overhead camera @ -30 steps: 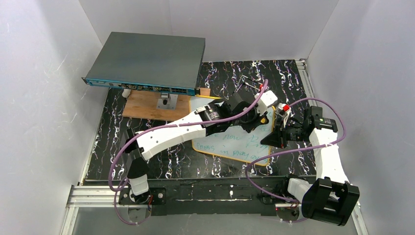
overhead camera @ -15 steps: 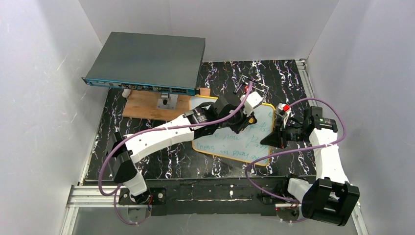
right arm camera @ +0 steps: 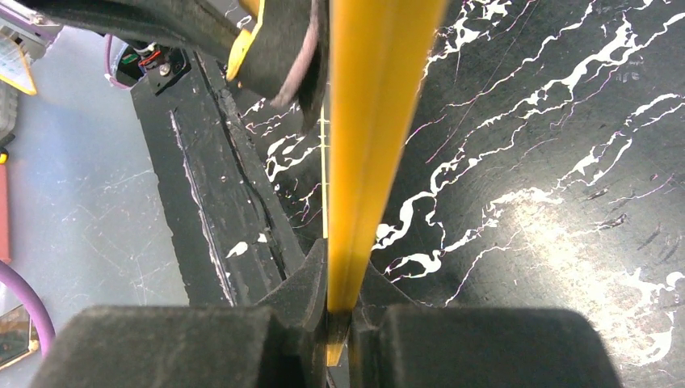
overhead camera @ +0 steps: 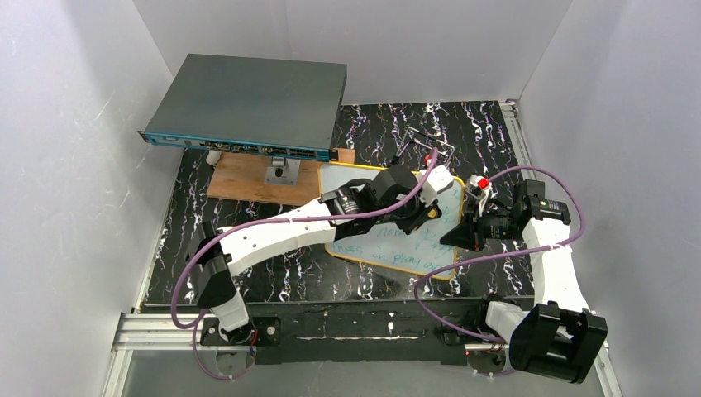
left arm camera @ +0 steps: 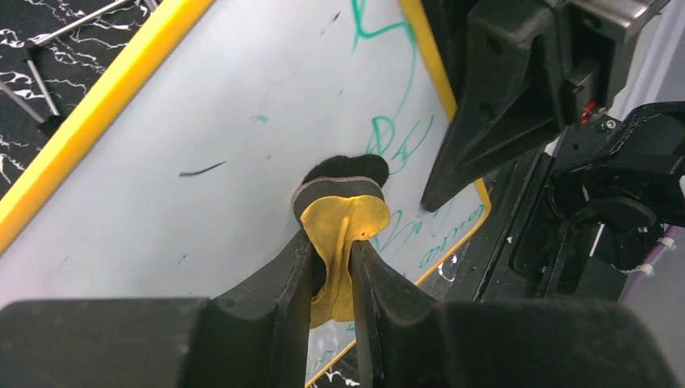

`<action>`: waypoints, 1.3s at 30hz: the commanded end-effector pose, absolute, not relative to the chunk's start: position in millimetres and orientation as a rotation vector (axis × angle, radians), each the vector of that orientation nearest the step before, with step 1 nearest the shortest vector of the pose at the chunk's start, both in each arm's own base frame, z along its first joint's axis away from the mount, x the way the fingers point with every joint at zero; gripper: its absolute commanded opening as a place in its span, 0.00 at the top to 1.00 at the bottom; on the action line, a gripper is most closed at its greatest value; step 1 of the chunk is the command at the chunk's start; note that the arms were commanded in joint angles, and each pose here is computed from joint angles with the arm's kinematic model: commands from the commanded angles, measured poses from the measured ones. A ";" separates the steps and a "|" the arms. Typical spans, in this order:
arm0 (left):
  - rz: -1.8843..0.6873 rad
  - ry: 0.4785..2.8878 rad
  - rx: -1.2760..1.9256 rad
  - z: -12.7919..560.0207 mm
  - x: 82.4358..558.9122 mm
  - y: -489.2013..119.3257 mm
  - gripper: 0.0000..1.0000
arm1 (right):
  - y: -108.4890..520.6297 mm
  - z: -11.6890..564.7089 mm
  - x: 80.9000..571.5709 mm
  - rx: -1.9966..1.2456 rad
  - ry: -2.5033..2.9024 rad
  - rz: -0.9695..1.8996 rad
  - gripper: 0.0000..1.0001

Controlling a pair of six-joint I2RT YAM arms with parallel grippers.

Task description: Erase the whiteboard

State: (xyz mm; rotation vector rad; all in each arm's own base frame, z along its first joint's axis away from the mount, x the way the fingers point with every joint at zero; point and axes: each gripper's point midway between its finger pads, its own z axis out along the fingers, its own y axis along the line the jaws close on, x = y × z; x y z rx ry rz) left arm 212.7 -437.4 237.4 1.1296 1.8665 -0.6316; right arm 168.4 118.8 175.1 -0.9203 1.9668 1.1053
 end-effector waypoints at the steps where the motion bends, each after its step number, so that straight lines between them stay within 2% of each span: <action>1: -0.648 1.825 1.130 252.8 218.0 -452.2 1.00 | 107.7 162.3 168.2 -1.078 1.969 0.939 0.99; 12: -0.537 1.757 1.077 286.6 247.6 -459.3 1.00 | 107.5 162.7 168.0 -1.081 1.967 0.933 0.99; 25: -0.426 1.839 0.931 284.1 283.5 -398.1 1.00 | 107.8 163.4 167.4 -1.082 1.964 0.932 0.99; 32: -0.463 1.849 0.943 276.1 276.0 -390.1 1.00 | 107.9 163.6 167.5 -1.083 1.962 0.933 0.99; 39: -0.661 1.786 1.094 277.1 244.2 -425.5 1.00 | 108.0 163.5 167.4 -1.083 1.961 0.934 0.99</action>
